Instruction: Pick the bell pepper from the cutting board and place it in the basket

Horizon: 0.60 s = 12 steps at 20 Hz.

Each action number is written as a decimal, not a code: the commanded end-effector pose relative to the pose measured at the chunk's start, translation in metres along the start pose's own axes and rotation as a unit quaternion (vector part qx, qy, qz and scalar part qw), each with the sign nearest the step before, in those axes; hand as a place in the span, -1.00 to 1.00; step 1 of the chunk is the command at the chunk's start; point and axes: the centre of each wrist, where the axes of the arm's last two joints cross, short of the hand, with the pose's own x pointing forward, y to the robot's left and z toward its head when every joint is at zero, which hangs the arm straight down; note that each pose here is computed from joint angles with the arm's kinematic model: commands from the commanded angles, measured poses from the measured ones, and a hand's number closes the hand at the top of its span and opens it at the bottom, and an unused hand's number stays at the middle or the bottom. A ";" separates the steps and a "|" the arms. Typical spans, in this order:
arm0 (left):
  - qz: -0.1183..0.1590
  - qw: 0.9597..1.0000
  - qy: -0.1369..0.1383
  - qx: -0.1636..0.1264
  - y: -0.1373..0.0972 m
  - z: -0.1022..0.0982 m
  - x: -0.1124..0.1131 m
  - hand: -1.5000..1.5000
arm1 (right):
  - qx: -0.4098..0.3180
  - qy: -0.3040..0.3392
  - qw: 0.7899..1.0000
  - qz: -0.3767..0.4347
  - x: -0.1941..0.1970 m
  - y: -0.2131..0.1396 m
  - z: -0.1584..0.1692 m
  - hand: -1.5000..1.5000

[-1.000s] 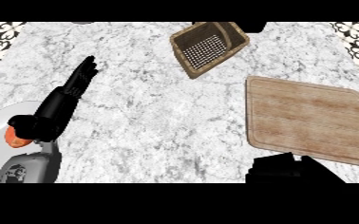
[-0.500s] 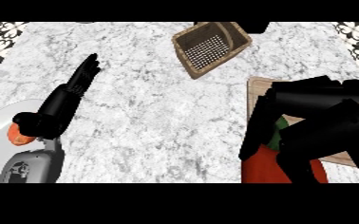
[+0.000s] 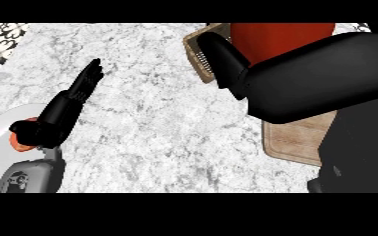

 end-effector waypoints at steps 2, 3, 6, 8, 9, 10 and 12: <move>-0.003 1.000 -0.001 -0.001 0.003 -0.005 0.003 0.00 | -0.025 0.023 0.999 0.002 -0.006 -0.020 -0.042 1.00; -0.004 1.000 0.001 0.002 -0.002 -0.004 -0.010 0.00 | -0.025 0.027 0.999 0.014 -0.018 -0.023 -0.055 1.00; 0.001 1.000 -0.013 0.000 -0.008 -0.005 0.003 0.00 | -0.015 0.036 0.999 0.013 -0.048 -0.030 -0.058 1.00; 0.002 1.000 0.001 0.000 0.003 -0.011 0.000 0.00 | -0.003 0.038 0.999 0.024 -0.074 -0.026 -0.070 1.00; 0.005 1.000 0.001 -0.007 -0.008 0.003 -0.015 0.00 | -0.006 0.036 0.999 0.018 -0.066 -0.029 -0.080 1.00; -0.003 1.000 0.002 0.000 -0.014 0.005 0.000 0.00 | 0.012 0.040 0.999 0.013 -0.078 -0.017 -0.070 1.00; 0.003 1.000 0.001 0.003 0.000 -0.012 -0.002 0.00 | 0.002 0.040 0.999 0.023 -0.087 -0.017 -0.079 1.00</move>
